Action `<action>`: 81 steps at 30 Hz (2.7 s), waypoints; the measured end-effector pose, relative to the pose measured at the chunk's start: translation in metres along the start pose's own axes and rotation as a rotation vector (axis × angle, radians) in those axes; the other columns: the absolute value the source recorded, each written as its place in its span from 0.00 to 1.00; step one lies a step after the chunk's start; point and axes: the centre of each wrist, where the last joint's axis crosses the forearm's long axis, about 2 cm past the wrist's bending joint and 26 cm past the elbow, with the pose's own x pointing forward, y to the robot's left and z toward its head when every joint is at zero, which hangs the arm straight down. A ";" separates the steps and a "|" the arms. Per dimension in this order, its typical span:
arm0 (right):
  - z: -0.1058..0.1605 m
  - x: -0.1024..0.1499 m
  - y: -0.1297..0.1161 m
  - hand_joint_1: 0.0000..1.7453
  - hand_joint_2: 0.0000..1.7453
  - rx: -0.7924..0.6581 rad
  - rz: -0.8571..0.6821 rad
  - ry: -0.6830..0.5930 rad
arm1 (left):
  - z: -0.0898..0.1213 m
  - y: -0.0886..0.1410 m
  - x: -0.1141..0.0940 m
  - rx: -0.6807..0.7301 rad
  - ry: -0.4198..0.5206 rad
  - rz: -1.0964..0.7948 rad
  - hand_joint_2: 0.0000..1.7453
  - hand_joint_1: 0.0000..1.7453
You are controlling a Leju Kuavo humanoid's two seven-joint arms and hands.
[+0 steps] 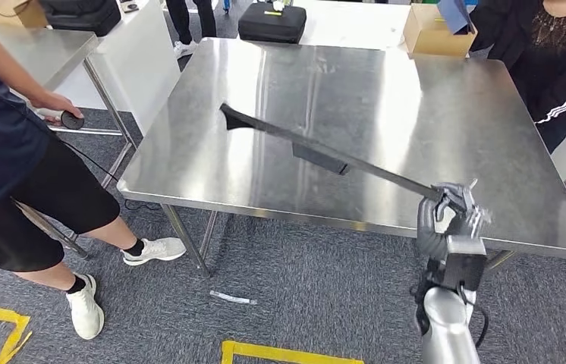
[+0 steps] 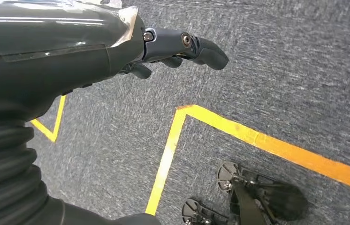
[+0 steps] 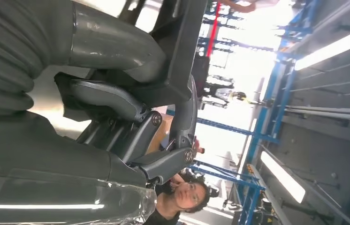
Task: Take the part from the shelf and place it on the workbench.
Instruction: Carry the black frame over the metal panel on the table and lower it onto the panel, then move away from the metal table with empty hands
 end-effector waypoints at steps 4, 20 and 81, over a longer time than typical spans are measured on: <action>-0.025 -0.021 -0.015 1.00 1.00 -0.030 0.083 0.032 | 0.000 0.000 0.001 -0.010 -0.009 -0.022 1.00 0.00; -0.068 -0.080 -0.088 1.00 1.00 -0.120 0.308 0.158 | -0.001 0.001 0.003 -0.028 -0.042 -0.064 1.00 0.00; -0.042 -0.062 -0.079 0.00 0.00 0.009 0.424 0.083 | 0.000 -0.002 0.004 -0.008 -0.022 -0.129 0.00 0.00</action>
